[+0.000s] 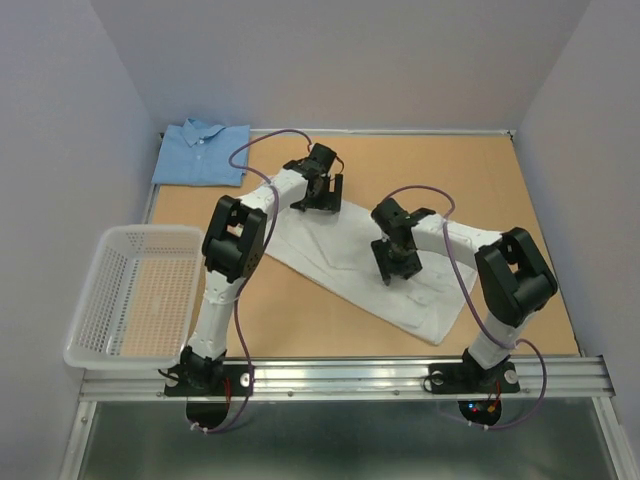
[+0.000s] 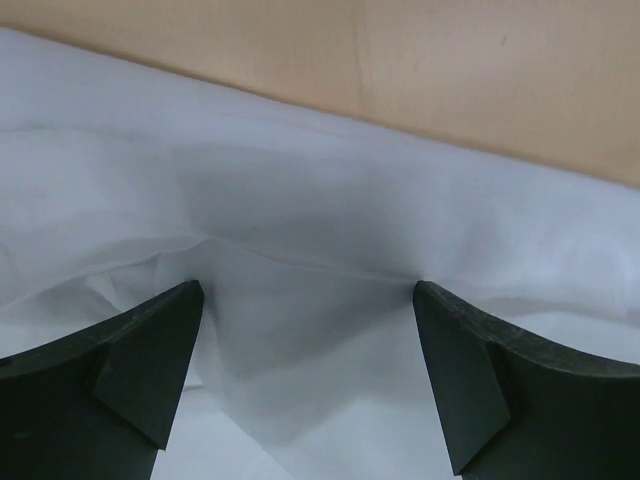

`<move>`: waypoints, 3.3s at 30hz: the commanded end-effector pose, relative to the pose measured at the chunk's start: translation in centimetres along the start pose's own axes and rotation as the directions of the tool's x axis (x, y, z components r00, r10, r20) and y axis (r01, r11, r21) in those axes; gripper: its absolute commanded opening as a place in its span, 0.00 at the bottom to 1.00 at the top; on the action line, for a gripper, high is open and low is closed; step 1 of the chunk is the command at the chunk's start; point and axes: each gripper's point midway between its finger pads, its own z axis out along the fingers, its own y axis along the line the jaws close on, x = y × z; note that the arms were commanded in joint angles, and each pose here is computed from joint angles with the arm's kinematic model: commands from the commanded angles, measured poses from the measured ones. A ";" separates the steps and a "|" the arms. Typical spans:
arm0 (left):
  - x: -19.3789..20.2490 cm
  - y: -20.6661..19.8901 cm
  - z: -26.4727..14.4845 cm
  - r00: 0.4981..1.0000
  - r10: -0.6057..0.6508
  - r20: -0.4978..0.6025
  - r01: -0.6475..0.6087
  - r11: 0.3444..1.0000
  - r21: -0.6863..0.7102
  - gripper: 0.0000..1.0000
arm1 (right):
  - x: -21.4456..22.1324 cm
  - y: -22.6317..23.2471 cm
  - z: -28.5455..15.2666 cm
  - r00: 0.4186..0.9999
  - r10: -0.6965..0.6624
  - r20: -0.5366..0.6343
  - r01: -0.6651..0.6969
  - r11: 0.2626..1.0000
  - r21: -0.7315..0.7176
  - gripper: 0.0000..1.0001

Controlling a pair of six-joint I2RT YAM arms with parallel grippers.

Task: Fold and stack the long sleeve shirts
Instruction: Fold the shirt

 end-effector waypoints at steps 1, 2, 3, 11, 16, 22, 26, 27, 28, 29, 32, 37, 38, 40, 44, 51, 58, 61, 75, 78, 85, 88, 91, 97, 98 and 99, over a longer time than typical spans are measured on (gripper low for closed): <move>-4.2 -1.0 2.5 0.996 0.059 0.064 -0.059 0.998 -0.001 0.99 | 4.8 7.4 -0.8 0.985 -0.082 -0.149 0.039 0.961 -0.275 0.61; -5.1 -1.3 2.8 0.994 0.070 0.082 -0.071 0.997 0.004 0.99 | 4.6 8.5 -1.3 0.986 -0.100 -0.134 0.054 0.948 -0.314 0.61; -6.3 -1.7 2.9 0.991 0.081 0.110 -0.083 0.997 0.010 0.99 | 4.9 10.0 -2.1 0.984 -0.126 -0.130 0.070 0.927 -0.369 0.60; -16.0 -4.5 -5.0 0.903 0.056 0.425 -0.122 0.984 0.130 0.99 | -2.0 10.5 -9.4 0.966 -0.108 0.237 0.198 0.896 -0.398 0.60; -15.9 -0.5 -14.0 0.861 -0.100 0.498 0.024 0.987 0.156 0.99 | -8.1 5.0 -12.0 0.928 0.029 0.372 0.103 0.938 -0.330 0.60; -9.8 5.2 -16.4 0.879 -0.200 0.433 0.184 0.980 0.079 0.99 | -14.8 1.6 -10.2 0.907 0.042 0.420 0.086 0.956 -0.282 0.57; -5.7 5.9 -14.1 0.902 -0.266 0.340 0.240 0.964 0.117 0.99 | -20.0 0.7 -8.7 0.874 0.054 0.482 0.083 0.963 -0.258 0.49; -5.3 5.9 -13.6 0.904 -0.271 0.329 0.245 0.962 0.118 0.99 | -21.1 0.6 -9.0 0.865 0.049 0.500 0.087 0.966 -0.245 0.47; -5.1 6.1 -12.9 0.905 -0.274 0.325 0.251 0.961 0.111 0.99 | -21.4 0.7 -8.3 0.869 0.042 0.492 0.091 0.966 -0.243 0.45; -5.0 6.4 -11.7 0.910 -0.267 0.316 0.251 0.964 0.092 0.98 | -21.3 0.8 -7.1 0.880 0.027 0.474 0.099 0.966 -0.240 0.40; -6.2 6.5 -9.5 0.920 -0.246 0.305 0.240 0.969 0.058 0.98 | -20.2 0.5 -5.6 0.897 0.015 0.441 0.096 0.969 -0.228 0.37; -8.2 6.9 -5.7 0.933 -0.224 0.281 0.232 0.973 0.006 0.97 | -15.4 0.0 -4.1 0.933 0.026 0.359 0.055 0.976 -0.211 0.37; -8.1 7.0 -5.2 0.936 -0.224 0.273 0.233 0.972 -0.001 0.97 | -14.8 0.0 -4.0 0.936 0.026 0.350 0.051 0.976 -0.210 0.37; -7.7 7.2 -3.3 0.944 -0.222 0.244 0.231 0.973 -0.011 0.97 | -12.9 0.2 -3.3 0.949 0.021 0.314 0.048 0.976 -0.211 0.38; -6.6 7.0 -0.3 0.962 -0.203 0.182 0.208 0.978 -0.011 0.97 | -9.9 0.5 -2.1 0.970 0.024 0.242 0.028 0.978 -0.207 0.38; -7.6 5.6 2.5 0.976 -0.134 0.172 0.129 0.991 0.044 0.97 | -5.2 4.0 -1.1 0.990 0.015 0.139 0.021 0.967 -0.253 0.38; -11.6 2.8 3.9 0.968 -0.067 0.241 0.030 0.987 0.157 0.97 | -1.8 10.9 -2.3 0.997 -0.055 0.062 0.076 0.906 -0.415 0.38; -14.5 1.3 3.2 0.950 -0.067 0.306 -0.002 0.976 0.218 0.98 | -3.2 11.5 -3.7 0.993 -0.038 0.111 0.082 0.900 -0.428 0.38; -12.7 3.6 -18.5 0.869 -0.247 0.428 0.036 0.896 0.443 0.99 | -13.2 7.4 -9.5 0.895 -0.032 0.446 0.135 0.970 -0.201 0.54; -7.7 4.0 -21.5 0.871 -0.279 0.405 0.005 0.828 0.560 0.99 | -14.5 7.9 -8.7 0.892 -0.064 0.447 0.164 0.968 -0.190 0.54; 1.1 6.1 -22.3 0.874 -0.270 0.405 0.032 0.862 0.506 0.99 | -19.7 9.8 -6.3 0.865 -0.123 0.486 0.227 0.961 -0.161 0.61; 4.1 6.4 -20.7 0.896 -0.283 0.343 0.085 0.866 0.492 0.99 | -21.1 10.1 -4.8 0.861 -0.117 0.495 0.215 0.966 -0.144 0.61; 5.5 6.5 -20.1 0.898 -0.291 0.329 0.106 0.870 0.481 0.99 | -22.0 10.0 -2.4 0.866 -0.105 0.489 0.181 0.977 -0.112 0.62; 6.9 6.4 -18.8 0.922 -0.271 0.277 0.121 0.880 0.460 0.99 | -23.7 9.7 1.4 0.871 -0.065 0.487 0.108 0.992 -0.060 0.61; 7.4 6.4 -18.3 0.930 -0.262 0.257 0.122 0.882 0.456 0.99 | -24.3 9.6 2.4 0.870 -0.056 0.490 0.090 0.995 -0.046 0.61; 7.5 6.4 -18.2 0.932 -0.262 0.250 0.126 0.882 0.454 0.99 | -24.5 9.6 2.8 0.870 -0.053 0.490 0.083 0.996 -0.039 0.61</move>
